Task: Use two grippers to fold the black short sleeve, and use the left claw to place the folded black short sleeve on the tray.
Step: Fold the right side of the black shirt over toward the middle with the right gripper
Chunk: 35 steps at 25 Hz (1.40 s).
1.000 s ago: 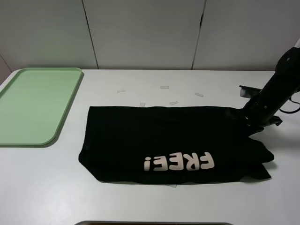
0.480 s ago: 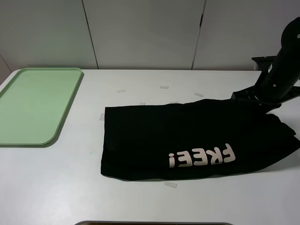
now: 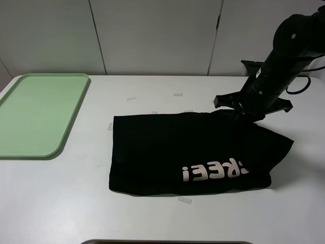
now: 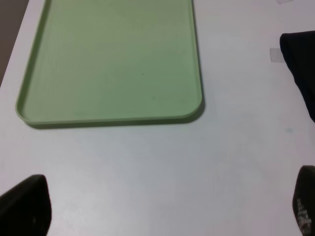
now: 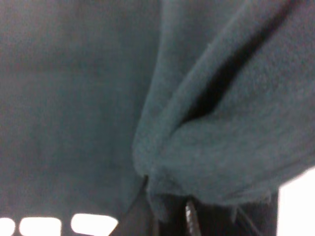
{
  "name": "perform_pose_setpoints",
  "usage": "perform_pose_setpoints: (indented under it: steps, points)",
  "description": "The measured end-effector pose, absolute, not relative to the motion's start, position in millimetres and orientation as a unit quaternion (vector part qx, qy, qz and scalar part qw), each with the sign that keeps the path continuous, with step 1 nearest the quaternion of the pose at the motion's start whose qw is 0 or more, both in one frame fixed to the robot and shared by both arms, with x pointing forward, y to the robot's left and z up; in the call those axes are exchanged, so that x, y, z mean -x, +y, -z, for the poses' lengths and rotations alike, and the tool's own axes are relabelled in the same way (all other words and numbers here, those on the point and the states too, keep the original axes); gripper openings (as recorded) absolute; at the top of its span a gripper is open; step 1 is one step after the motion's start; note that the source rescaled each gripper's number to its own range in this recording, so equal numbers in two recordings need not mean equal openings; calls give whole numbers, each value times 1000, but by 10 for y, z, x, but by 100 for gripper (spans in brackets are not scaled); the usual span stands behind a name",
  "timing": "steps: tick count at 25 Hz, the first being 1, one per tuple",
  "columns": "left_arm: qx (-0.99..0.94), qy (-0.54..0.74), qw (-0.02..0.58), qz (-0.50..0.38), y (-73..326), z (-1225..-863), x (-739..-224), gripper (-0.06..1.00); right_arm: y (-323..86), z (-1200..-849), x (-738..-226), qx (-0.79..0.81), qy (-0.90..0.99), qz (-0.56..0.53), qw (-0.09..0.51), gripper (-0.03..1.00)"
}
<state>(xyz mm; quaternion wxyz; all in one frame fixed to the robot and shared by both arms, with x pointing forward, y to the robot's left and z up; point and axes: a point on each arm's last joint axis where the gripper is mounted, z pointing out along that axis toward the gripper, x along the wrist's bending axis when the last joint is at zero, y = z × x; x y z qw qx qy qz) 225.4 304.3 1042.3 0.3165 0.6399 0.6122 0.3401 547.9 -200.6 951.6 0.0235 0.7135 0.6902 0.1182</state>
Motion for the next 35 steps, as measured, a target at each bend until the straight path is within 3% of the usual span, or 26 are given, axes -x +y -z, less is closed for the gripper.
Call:
perform_pose_setpoints:
  steps: [12,16,20,22,29,33,35]
  points:
    - [-640,612,317,-340,3043,-10423,-2254,98,-1706,-9494,-5412,-697,702,-148,-13,4]
    - [-640,612,317,-340,3043,-10423,-2254,98,-1629,-9404,-5403,-663,733,-148,-31,38]
    - [-640,612,316,-340,3043,-10423,-2253,98,-1511,-9430,-5367,-608,771,-180,-61,85]
    - [-640,612,316,-340,3043,-10423,-2253,98,-1415,-9458,-5330,-585,779,-205,-93,95]
    - [-640,612,316,-340,3043,-10423,-2253,98,-1053,-9587,-5150,-494,797,-287,-194,100]
    - [-640,612,316,-340,3043,-10423,-2253,98,-1029,-9593,-5120,-453,819,-293,-192,100]
    - [-640,612,316,-340,3043,-10423,-2253,98,-1123,-9560,-5121,-427,857,-249,-146,100]
